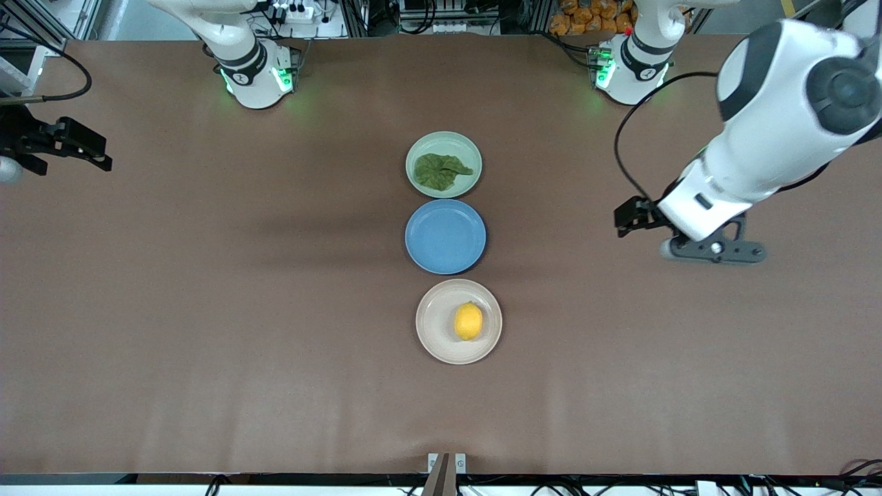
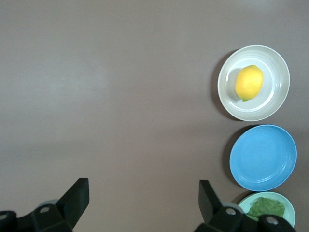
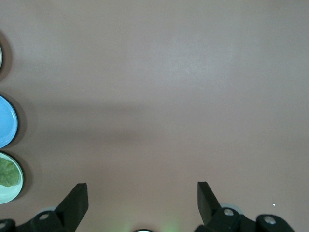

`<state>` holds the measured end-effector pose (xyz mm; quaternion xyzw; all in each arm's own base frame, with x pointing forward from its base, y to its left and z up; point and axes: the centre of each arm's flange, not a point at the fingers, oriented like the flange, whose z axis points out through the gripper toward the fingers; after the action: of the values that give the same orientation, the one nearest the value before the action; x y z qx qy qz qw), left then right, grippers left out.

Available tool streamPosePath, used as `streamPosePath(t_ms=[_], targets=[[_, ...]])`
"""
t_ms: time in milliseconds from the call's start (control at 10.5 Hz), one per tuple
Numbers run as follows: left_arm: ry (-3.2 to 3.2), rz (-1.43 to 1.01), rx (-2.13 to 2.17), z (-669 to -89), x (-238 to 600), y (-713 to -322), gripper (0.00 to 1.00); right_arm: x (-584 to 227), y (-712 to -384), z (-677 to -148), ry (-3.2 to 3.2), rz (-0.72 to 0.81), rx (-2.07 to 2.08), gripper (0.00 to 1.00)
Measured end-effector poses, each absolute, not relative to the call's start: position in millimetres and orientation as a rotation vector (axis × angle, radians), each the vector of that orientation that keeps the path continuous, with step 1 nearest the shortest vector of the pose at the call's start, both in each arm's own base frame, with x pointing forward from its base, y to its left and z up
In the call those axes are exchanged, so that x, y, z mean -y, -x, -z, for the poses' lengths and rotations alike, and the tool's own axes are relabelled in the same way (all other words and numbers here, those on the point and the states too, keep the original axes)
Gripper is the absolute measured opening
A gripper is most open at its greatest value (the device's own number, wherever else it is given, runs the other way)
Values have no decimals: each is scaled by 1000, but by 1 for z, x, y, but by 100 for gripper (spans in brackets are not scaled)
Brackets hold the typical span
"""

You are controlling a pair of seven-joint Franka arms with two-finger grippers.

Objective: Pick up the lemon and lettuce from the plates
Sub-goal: 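Lower the left gripper over the lemon while the right gripper reaches forward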

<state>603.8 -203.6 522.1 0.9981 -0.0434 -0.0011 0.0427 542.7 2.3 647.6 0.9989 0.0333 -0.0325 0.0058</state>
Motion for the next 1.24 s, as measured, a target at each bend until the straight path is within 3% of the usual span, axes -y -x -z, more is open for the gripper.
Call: streamPosePath(t_ms=[573,1242], targets=[[-2954,-9,123,-418,247,-641,100,-36,-542,-638,-3121,134,-126,100],[-2877,-119,50,-371,327,-650,100,-135,-523,-616,-3095,205,18,100]])
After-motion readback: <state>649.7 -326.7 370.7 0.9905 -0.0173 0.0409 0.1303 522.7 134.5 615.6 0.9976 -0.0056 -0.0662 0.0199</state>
